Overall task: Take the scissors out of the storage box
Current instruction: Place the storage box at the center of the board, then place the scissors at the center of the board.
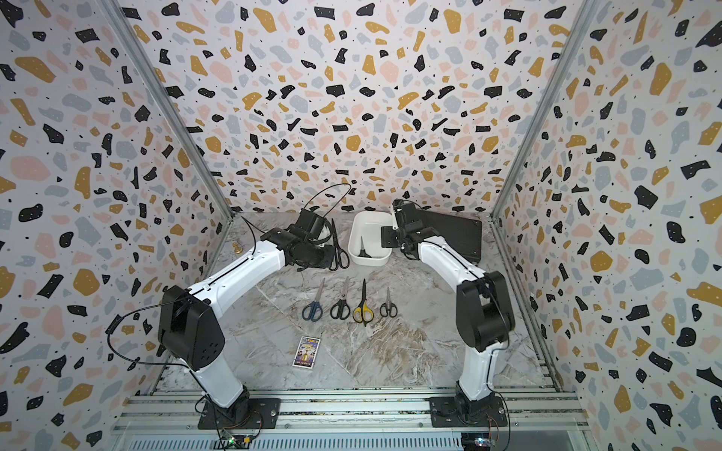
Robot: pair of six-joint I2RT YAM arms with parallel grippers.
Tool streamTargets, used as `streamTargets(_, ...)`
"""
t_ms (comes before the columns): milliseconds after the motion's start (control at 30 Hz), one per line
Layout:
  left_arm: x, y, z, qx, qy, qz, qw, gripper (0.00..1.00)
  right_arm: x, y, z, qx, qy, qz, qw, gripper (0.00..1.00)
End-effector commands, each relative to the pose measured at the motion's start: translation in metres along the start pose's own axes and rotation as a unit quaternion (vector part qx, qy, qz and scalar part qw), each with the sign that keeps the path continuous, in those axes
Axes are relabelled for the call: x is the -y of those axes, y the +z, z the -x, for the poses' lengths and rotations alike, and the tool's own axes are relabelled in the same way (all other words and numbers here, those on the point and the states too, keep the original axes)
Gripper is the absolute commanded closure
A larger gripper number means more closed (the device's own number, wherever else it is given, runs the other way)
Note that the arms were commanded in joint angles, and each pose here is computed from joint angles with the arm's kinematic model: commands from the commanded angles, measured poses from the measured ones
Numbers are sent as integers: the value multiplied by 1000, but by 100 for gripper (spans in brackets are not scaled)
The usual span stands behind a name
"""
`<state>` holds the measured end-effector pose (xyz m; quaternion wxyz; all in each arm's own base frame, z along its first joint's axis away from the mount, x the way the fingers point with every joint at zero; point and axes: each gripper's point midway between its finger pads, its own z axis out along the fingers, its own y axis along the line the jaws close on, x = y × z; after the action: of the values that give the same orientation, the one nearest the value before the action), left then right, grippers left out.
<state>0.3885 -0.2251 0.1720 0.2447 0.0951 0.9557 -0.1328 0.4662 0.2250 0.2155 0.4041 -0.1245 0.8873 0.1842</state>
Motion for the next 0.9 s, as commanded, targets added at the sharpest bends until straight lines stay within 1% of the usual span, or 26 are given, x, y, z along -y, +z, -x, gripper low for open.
streamTargets(0,16,-3,10,22,16,-41,999,100,-52,-34,-17,-29,-56,153,986,31)
streamTargets(100,23,-2,11,22,13,-58,998,100,-82,-47,-28,-33,-20,251,967,27)
streamTargets(167,26,-2,12,23,12,-66,997,100,-92,-49,-30,-26,2,285,958,26)
streamTargets(233,29,-3,13,25,14,-72,997,100,-97,-46,-34,-29,9,295,955,26)
streamTargets(367,37,-6,12,29,22,-84,996,100,-111,-41,-42,-46,-7,312,949,23)
streamTargets(467,42,-7,10,27,26,-89,995,100,-121,-36,-49,-59,-17,316,947,24)
streamTargets(667,50,-12,9,33,32,-95,994,100,-132,-26,-56,-70,-13,325,943,28)
streamTargets(733,54,-14,9,36,35,-98,994,100,-134,-23,-57,-72,-6,328,942,33)
streamTargets(767,56,-15,9,37,35,-100,994,100,-134,-21,-57,-73,-2,328,942,38)
streamTargets(833,59,-17,9,39,35,-101,994,100,-135,-18,-58,-78,5,332,940,50)
streamTargets(867,59,-17,8,40,34,-101,993,100,-136,-19,-58,-78,7,333,940,59)
